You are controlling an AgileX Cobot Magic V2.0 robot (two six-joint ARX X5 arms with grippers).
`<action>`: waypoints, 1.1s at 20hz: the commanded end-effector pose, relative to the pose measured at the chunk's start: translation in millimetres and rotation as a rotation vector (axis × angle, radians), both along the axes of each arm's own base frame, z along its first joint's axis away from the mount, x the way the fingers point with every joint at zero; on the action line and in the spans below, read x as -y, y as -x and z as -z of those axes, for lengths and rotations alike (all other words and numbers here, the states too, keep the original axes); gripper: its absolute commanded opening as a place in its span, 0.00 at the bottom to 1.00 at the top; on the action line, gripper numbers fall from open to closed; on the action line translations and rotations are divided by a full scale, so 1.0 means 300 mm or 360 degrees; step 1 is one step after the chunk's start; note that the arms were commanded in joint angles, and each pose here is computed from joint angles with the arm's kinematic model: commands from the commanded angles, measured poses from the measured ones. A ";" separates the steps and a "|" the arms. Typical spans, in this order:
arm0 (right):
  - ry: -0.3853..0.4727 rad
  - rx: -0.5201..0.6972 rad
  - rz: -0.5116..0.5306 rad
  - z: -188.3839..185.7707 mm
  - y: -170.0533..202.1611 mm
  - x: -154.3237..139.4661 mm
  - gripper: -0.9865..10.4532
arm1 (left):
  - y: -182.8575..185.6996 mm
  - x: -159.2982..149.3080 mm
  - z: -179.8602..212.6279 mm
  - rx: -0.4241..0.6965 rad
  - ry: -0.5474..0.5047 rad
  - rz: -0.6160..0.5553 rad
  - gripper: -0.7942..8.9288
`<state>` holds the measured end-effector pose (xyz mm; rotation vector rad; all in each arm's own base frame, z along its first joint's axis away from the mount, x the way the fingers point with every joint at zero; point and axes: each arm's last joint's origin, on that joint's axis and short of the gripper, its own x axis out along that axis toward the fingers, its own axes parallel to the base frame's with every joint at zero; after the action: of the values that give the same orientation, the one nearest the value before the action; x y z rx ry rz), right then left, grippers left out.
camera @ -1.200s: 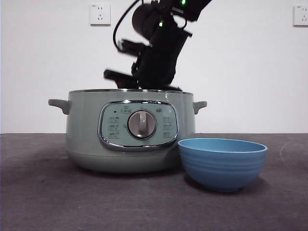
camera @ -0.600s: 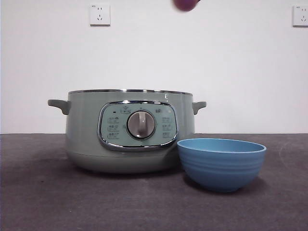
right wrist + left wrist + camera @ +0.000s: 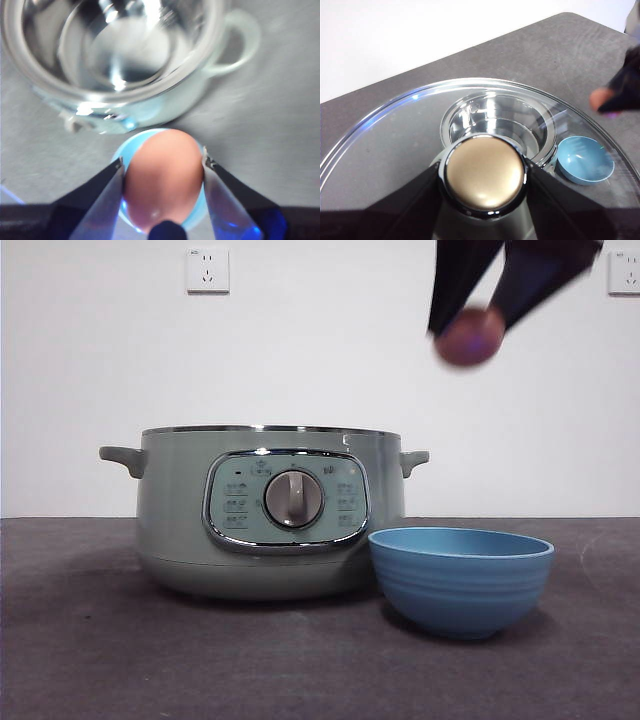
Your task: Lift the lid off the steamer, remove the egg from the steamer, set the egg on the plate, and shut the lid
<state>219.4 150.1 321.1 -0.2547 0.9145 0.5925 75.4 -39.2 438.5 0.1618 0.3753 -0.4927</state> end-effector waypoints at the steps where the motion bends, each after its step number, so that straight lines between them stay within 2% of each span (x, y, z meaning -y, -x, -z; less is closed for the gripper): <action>1: -0.0023 -0.0034 0.0032 0.104 -0.008 -0.007 0.08 | 0.016 -0.008 -0.034 0.0121 0.0047 0.0006 0.07; 5: -0.0021 -0.0049 0.0039 0.239 -0.001 -0.002 0.08 | 0.013 -0.007 -0.034 0.0119 0.0046 0.0005 0.07; 8: -0.0070 -0.0018 0.0062 0.313 0.003 0.000 0.08 | 0.008 -0.004 -0.033 0.0112 0.0043 0.0005 0.07; 15: -0.0107 0.0022 0.0078 0.433 0.012 0.006 0.08 | 0.001 0.000 -0.032 0.0102 0.0037 0.0006 0.07; 22: -0.0049 -0.0055 0.0073 0.521 -0.018 -0.015 0.08 | -0.003 0.002 -0.030 0.0095 0.0034 0.0006 0.07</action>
<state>226.3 155.1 169.9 -0.1986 0.9263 0.5718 80.8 -42.0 437.3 0.1658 0.3925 -0.4931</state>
